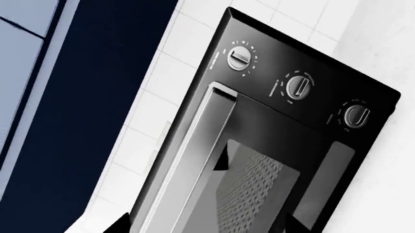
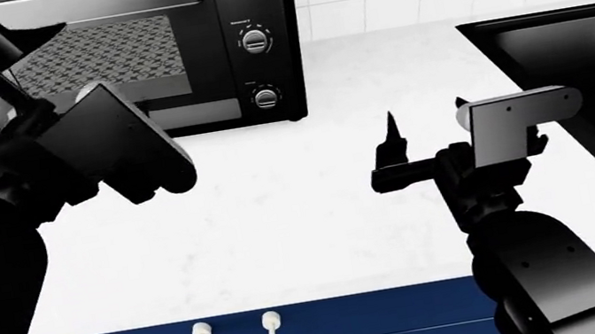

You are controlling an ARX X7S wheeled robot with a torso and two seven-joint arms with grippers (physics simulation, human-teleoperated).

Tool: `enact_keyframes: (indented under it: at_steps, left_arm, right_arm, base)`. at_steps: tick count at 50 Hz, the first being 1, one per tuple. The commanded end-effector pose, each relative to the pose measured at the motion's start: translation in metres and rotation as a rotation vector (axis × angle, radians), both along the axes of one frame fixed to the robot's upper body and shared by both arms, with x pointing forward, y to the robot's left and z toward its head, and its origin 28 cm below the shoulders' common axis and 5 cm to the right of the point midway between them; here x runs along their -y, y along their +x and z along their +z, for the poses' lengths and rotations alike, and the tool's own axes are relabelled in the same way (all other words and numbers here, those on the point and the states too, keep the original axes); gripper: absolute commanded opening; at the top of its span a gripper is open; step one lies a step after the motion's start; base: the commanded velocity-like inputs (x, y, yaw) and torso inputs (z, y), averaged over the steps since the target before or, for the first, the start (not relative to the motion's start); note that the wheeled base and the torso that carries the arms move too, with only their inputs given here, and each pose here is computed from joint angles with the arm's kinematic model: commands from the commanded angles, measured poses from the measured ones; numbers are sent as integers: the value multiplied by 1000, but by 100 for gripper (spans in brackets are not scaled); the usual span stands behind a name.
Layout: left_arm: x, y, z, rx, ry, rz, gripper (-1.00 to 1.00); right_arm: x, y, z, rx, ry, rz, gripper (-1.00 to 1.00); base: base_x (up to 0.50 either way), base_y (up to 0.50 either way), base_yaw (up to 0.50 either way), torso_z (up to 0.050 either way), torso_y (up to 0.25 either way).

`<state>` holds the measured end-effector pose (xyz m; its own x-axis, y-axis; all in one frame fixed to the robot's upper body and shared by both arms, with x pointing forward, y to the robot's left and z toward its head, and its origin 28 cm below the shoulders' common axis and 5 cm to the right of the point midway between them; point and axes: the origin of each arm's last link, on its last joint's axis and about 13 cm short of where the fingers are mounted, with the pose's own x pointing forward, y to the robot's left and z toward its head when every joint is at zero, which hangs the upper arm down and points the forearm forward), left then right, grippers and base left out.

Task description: Open the toaster oven door.

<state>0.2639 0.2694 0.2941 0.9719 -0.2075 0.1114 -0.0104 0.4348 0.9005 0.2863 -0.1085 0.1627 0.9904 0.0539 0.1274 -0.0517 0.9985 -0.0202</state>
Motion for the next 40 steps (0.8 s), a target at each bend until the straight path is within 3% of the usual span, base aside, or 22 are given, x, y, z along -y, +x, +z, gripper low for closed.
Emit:
enact_keyframes:
  at_steps: [1, 21, 40]
  left_arm:
    - [-18, 12, 30, 9, 336, 63, 100]
    - [-19, 60, 46, 25, 401, 6, 100]
    - [-5, 90, 56, -16, 445, -11, 100]
  right_arm:
    - [-1, 0, -1, 0, 9, 8, 100]
    - [0, 2, 5, 10, 11, 5, 100]
    - [3, 4, 6, 14, 16, -5, 100]
  base:
    - [0, 0, 0, 0, 0]
    - [0, 0, 0, 0, 0]
    - [0, 0, 0, 0, 0]
